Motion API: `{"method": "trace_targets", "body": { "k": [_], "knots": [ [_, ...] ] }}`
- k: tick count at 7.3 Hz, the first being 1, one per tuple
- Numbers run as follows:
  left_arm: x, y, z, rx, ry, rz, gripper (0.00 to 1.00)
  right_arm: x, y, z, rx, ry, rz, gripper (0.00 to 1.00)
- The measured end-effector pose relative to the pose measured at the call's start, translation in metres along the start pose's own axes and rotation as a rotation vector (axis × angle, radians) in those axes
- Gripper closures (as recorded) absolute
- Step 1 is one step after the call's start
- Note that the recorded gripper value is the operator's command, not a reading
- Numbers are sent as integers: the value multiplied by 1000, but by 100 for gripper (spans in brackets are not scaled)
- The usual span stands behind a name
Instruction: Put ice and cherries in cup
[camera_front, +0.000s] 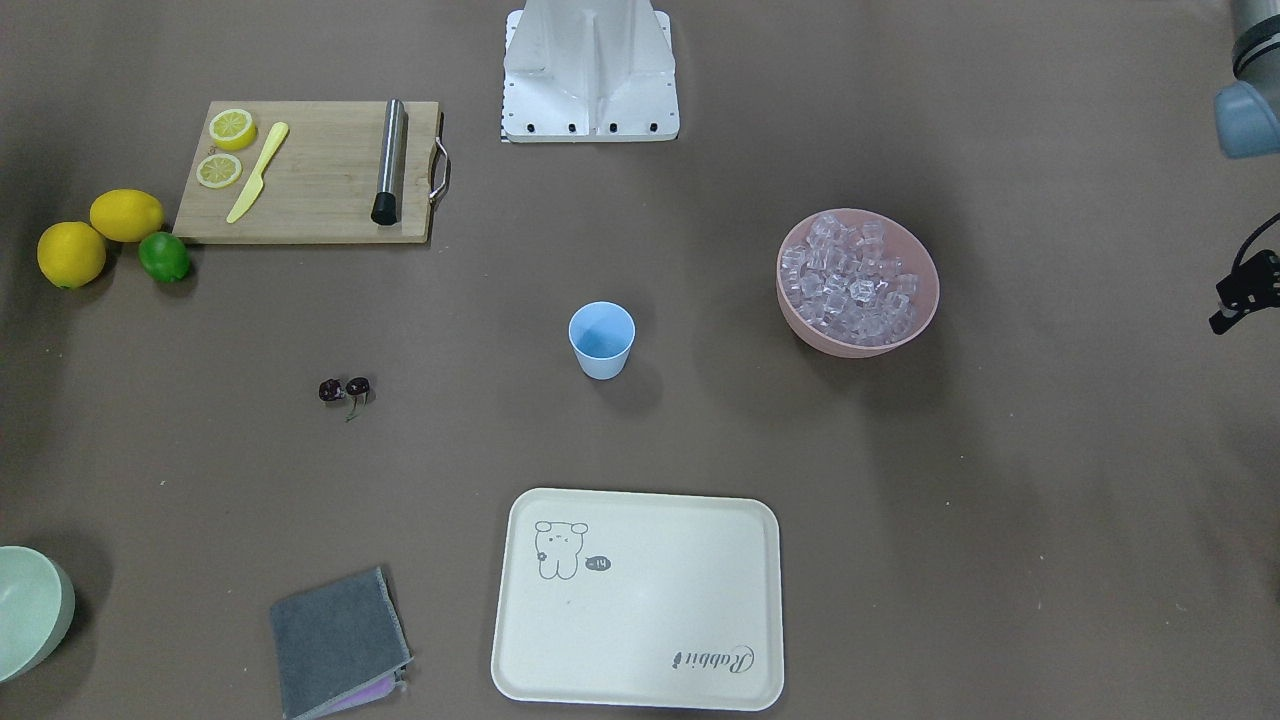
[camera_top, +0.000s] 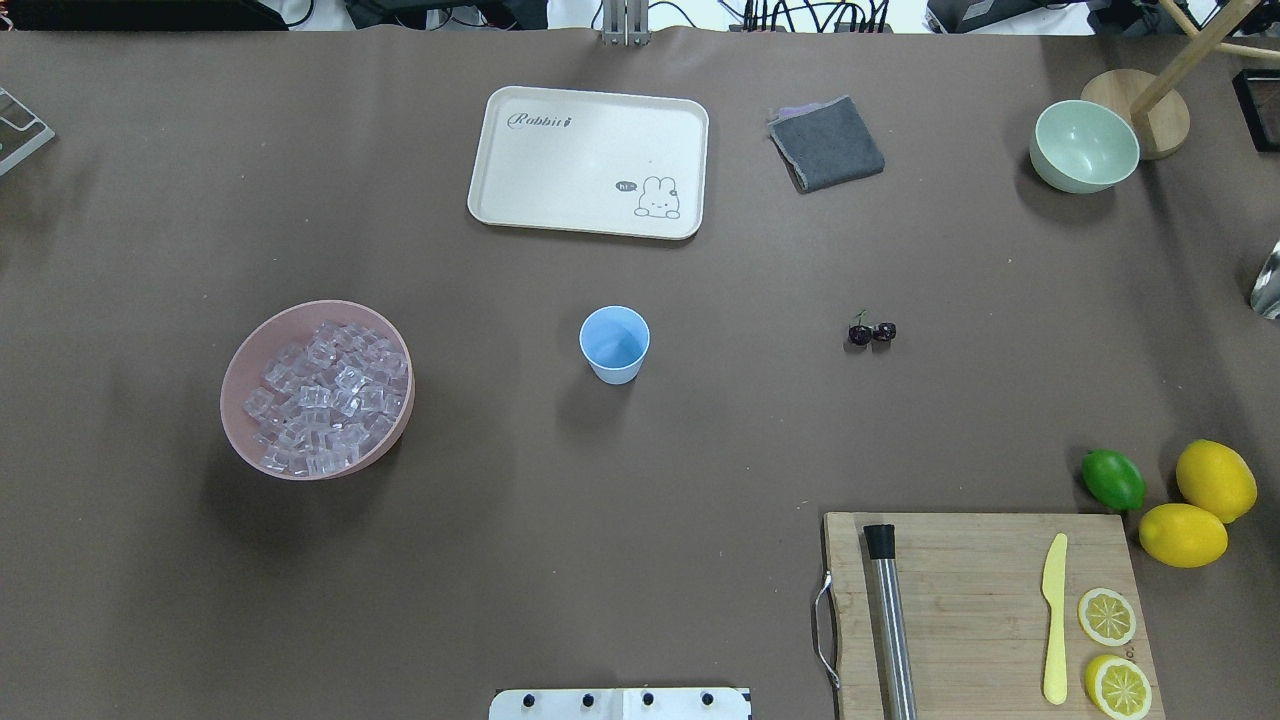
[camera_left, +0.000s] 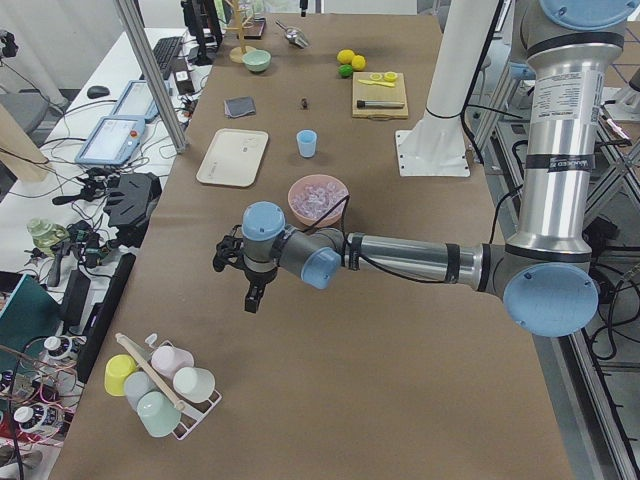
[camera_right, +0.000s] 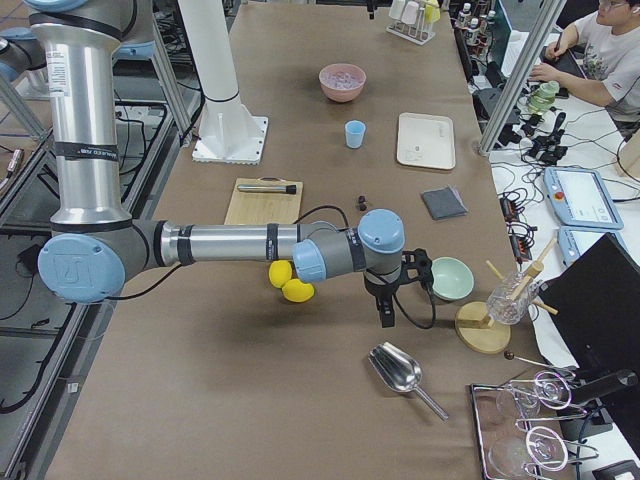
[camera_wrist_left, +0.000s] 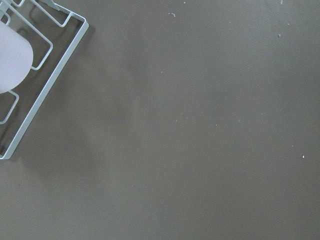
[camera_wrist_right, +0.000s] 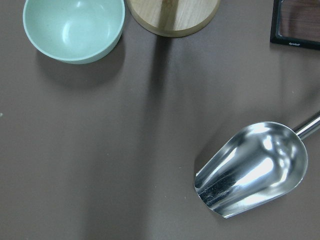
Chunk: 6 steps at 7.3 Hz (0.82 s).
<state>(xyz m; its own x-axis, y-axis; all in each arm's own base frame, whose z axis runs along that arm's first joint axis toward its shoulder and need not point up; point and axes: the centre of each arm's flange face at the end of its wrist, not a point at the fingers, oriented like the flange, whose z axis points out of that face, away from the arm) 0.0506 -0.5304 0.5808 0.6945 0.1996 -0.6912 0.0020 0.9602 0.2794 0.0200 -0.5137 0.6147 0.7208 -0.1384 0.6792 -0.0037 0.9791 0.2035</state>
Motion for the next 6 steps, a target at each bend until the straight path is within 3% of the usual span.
{"method": "trace_targets", "body": {
  "k": [6],
  "knots": [
    [51,-52,-18,95,34,106,2,5,7,6,-15,-9,15,0]
  ]
}}
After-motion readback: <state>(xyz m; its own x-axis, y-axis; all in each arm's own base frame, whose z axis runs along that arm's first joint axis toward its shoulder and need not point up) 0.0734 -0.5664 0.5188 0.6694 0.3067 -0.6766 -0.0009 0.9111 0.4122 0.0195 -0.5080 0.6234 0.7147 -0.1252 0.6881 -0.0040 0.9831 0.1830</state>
